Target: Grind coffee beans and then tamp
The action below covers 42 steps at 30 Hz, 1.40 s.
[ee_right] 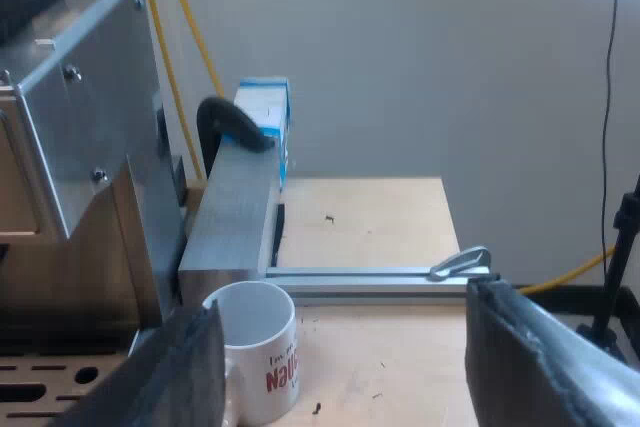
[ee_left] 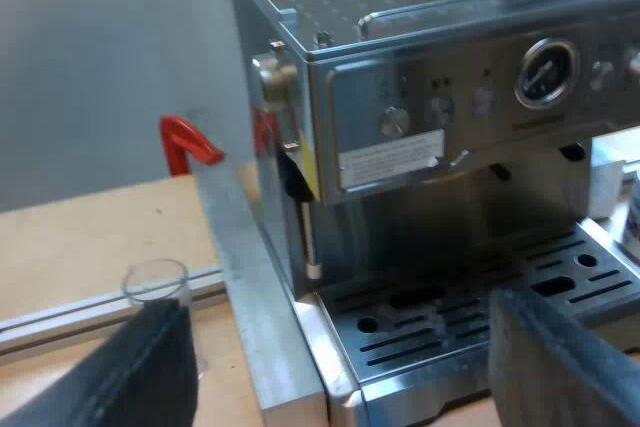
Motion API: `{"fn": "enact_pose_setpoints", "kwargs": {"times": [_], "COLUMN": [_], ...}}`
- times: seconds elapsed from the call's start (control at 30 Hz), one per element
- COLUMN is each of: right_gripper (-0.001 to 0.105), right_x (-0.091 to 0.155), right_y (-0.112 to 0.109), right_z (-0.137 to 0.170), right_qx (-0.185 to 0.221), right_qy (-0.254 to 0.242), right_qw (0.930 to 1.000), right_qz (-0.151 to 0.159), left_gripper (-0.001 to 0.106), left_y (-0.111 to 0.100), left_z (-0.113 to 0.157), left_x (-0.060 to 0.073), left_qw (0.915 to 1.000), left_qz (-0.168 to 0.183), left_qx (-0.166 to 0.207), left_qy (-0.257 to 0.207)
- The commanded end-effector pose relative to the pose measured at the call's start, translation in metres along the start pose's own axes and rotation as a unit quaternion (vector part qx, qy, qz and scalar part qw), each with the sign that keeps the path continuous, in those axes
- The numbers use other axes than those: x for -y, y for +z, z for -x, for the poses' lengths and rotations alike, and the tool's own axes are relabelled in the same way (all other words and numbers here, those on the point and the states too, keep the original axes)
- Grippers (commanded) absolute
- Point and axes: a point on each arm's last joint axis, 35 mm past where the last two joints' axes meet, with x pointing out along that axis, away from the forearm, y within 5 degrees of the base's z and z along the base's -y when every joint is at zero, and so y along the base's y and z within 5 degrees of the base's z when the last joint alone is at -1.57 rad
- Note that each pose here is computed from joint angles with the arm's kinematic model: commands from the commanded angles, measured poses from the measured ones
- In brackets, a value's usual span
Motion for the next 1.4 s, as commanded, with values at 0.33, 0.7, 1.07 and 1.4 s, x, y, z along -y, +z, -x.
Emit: {"fn": "enact_pose_setpoints", "kwargs": {"times": [0.33,0.7,1.07,1.4], "right_gripper": [0.055,0.055,0.055,0.055], "right_x": [-0.002,-0.003,-0.013,-0.022], "right_y": [0.0,0.002,-0.021,-0.045], "right_z": [0.01,0.001,-0.03,-0.052], "right_qx": [0.019,0.048,0.02,-0.027], "right_qy": [0.015,0.023,0.065,0.082], "right_qw": [0.9997,0.9986,0.9977,0.9962], "right_qz": [0.005,0.007,0.005,0.002], "left_gripper": [0.064,0.064,0.064,0.064], "left_y": [-0.006,-0.011,-0.032,-0.062], "left_z": [0.005,-0.008,-0.051,-0.076], "left_x": [-0.001,-0.011,-0.024,-0.034], "left_qw": [0.9993,0.9944,0.9929,0.9889], "left_qz": [0.005,0.017,0.017,0.024], "left_qx": [-0.03,-0.026,-0.028,-0.088], "left_qy": [0.021,0.101,0.114,0.118]}}
